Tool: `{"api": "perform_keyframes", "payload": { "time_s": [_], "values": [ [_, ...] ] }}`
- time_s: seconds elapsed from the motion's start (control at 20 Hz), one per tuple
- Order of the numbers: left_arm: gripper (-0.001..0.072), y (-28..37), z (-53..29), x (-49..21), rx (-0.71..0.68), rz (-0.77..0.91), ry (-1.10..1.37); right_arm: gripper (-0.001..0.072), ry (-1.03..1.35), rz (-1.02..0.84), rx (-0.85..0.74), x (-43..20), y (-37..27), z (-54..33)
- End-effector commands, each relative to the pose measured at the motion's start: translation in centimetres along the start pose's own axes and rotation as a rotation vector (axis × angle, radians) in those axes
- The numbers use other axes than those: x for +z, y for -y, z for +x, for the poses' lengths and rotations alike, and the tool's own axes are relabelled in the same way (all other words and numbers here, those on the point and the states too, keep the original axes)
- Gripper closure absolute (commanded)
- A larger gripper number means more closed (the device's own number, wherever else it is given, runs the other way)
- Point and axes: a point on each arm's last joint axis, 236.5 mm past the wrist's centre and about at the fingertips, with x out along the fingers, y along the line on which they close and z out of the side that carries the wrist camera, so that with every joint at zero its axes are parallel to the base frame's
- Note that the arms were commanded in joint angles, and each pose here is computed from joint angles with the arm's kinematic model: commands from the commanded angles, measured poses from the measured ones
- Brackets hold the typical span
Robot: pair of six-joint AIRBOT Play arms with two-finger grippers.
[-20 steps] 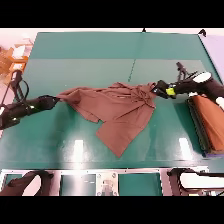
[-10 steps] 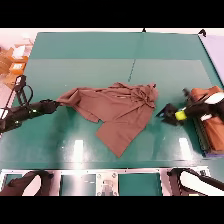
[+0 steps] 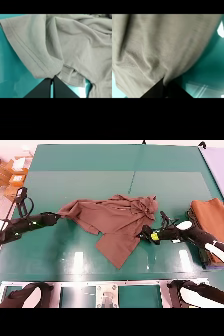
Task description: Fold the shirts.
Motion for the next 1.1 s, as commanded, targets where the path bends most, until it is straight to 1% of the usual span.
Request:
{"api": "perform_keyframes", "payload": {
  "time_s": [0.0, 0.1, 0.15, 0.25, 0.3, 0.45, 0.55, 0.6, 0.7, 0.8, 0.95, 1.05],
  "values": [
    [0.0686, 1.9, -1.4, 3.1, -0.033, 0.055, 0.041, 0.0686, 0.015, -0.117, 0.086, 1.4, -4.7, -2.2],
    [0.0686, 5.5, -4.6, 8.4, -0.080, 0.158, 0.130, 0.0686, 0.087, -0.242, 0.185, 3.6, -10.5, -8.1],
    [0.0686, 8.0, -7.1, 11.6, -0.106, 0.220, 0.186, 0.0686, 0.163, -0.317, 0.234, 4.7, -13.7, -12.4],
    [0.0686, 13.6, -13.2, 17.1, -0.148, 0.360, 0.311, 0.0686, 0.408, -0.485, 0.312, 5.8, -20.4, -23.9],
    [0.0686, 16.4, -16.6, 19.4, -0.160, 0.425, 0.384, 0.0686, 0.550, -0.564, 0.334, 5.4, -23.2, -29.8],
    [0.0686, 25.1, -28.2, 23.7, -0.180, 0.608, 0.639, 0.0686, 1.001, -0.796, 0.327, 0.0, -29.6, -46.4],
    [0.0686, 30.1, -35.2, 23.9, -0.192, 0.713, 0.788, 0.0685, 1.247, -0.887, 0.251, -4.6, -31.7, -53.6],
    [0.0686, 32.2, -38.1, 23.4, -0.196, 0.759, 0.848, 0.0686, 1.349, -0.892, 0.194, -6.1, -32.0, -56.2],
    [0.0686, 34.9, -42.4, 22.3, -0.187, 0.832, 0.942, 0.0686, 1.477, -0.882, 0.112, -8.1, -32.3, -59.2],
    [0.0686, 35.1, -43.7, 22.1, -0.147, 0.828, 0.964, 0.0686, 1.522, -0.881, 0.127, -8.9, -32.9, -60.2],
    [0.0686, 30.5, -40.7, 23.1, -0.024, 0.710, 0.849, 0.0685, 1.487, -0.846, 0.117, -6.5, -32.1, -59.9],
    [0.0686, 27.1, -35.8, 22.7, -0.011, 0.640, 0.688, 0.0685, 1.387, -0.791, 0.132, -3.2, -30.6, -58.0]
  ]
}}
